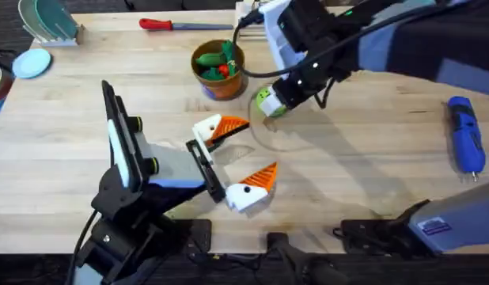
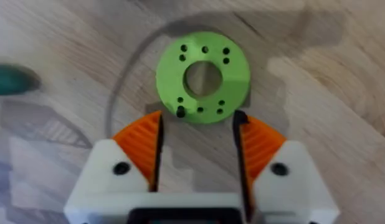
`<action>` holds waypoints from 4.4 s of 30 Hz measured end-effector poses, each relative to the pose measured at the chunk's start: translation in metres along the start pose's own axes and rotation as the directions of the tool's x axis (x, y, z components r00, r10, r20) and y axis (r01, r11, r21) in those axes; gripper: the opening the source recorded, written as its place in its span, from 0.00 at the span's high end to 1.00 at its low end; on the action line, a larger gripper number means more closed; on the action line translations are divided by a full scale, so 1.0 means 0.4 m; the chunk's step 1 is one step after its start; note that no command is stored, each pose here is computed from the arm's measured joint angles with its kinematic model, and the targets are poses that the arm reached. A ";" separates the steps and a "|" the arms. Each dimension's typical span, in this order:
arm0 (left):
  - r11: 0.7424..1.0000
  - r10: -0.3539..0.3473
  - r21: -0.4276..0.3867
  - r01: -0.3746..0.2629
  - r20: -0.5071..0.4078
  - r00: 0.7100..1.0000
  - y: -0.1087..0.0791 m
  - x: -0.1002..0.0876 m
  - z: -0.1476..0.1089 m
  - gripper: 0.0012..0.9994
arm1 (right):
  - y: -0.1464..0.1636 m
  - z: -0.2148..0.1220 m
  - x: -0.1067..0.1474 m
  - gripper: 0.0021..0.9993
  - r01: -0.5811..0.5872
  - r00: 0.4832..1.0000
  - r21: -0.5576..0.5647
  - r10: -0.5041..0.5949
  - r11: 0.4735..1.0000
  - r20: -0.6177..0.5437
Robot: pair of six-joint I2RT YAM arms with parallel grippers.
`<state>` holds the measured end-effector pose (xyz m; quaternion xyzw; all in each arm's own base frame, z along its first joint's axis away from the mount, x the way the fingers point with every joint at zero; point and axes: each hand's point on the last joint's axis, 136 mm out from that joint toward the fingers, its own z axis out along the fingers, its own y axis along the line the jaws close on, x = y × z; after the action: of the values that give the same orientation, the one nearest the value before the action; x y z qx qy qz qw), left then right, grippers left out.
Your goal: Pick up the gripper from the table and insert it into the empty holder that is missing its gripper. Then pick up a screw, insert it into the mounting hole, and use the screwdriver to tighten it. Finally, clean up the table by picking up the vegetable and placing it into the bucket.
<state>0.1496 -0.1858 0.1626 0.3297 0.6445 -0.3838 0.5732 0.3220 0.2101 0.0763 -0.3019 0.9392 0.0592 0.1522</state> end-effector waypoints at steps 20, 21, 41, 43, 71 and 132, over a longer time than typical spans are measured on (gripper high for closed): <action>1.000 0.000 0.000 0.000 0.000 1.000 0.000 0.000 0.000 0.01 | 0.049 0.026 -0.017 0.76 0.082 0.997 0.009 -0.082 0.997 0.014; 1.000 0.000 0.000 0.000 0.000 1.000 0.000 0.000 0.000 0.01 | 0.049 0.026 -0.017 0.76 0.082 0.997 0.009 -0.082 0.997 0.014; 1.000 0.000 0.000 0.000 0.000 1.000 0.000 0.000 0.000 0.01 | 0.046 0.049 0.007 0.98 0.082 0.996 0.010 -0.081 0.997 -0.034; 1.000 0.000 0.000 0.000 0.000 1.000 0.000 0.000 0.000 0.01 | 0.046 0.049 0.005 0.99 0.082 0.996 0.010 -0.081 0.997 -0.030; 1.000 0.000 0.000 0.000 0.000 1.000 0.000 0.000 0.000 0.01 | 0.061 -0.222 -0.073 1.00 0.165 0.985 0.012 -0.165 0.986 0.047; 1.000 0.019 0.000 -0.019 0.000 1.000 0.000 0.000 0.000 0.01 | 0.451 -0.384 -0.067 1.00 0.390 0.921 -0.281 -0.376 0.877 0.104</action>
<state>0.1496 -0.1859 0.1626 0.3358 0.6415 -0.3783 0.5768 0.1987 0.3399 0.2338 -0.4996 0.8376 0.1746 0.1356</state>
